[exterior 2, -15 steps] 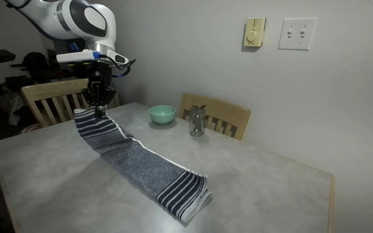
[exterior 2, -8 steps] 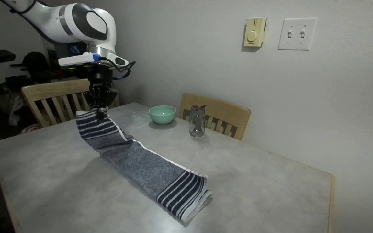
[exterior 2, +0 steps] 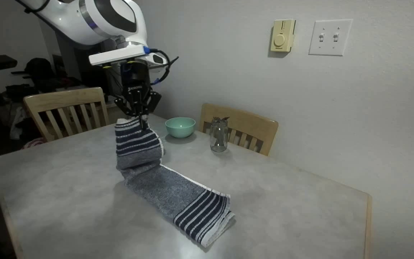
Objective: Fold the towel on the table.
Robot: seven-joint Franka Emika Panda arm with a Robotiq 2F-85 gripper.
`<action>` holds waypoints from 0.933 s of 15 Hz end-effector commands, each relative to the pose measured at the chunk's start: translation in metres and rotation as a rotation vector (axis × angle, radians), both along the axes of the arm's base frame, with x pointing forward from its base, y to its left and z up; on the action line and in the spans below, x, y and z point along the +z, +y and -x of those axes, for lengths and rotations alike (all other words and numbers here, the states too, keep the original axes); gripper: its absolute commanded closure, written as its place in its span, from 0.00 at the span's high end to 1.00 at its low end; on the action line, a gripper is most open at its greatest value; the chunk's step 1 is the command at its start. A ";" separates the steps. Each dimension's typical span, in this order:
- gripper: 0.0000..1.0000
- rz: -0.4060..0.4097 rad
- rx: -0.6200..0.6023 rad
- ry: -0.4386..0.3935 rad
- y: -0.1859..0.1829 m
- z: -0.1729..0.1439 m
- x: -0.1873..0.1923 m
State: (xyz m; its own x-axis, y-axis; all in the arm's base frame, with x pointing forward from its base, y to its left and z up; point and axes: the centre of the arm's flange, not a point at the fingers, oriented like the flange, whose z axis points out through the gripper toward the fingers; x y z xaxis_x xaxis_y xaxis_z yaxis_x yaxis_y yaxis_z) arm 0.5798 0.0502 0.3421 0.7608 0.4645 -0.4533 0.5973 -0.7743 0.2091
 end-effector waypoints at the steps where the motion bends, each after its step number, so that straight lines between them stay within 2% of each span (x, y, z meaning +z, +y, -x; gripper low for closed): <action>1: 0.02 -0.014 0.134 0.044 -0.067 0.008 0.014; 6: 0.02 -0.056 0.207 0.104 -0.135 0.018 0.004; 11: 0.02 -0.108 0.305 0.125 -0.173 0.023 -0.020; 14: 0.02 -0.115 0.380 0.129 -0.183 0.023 -0.026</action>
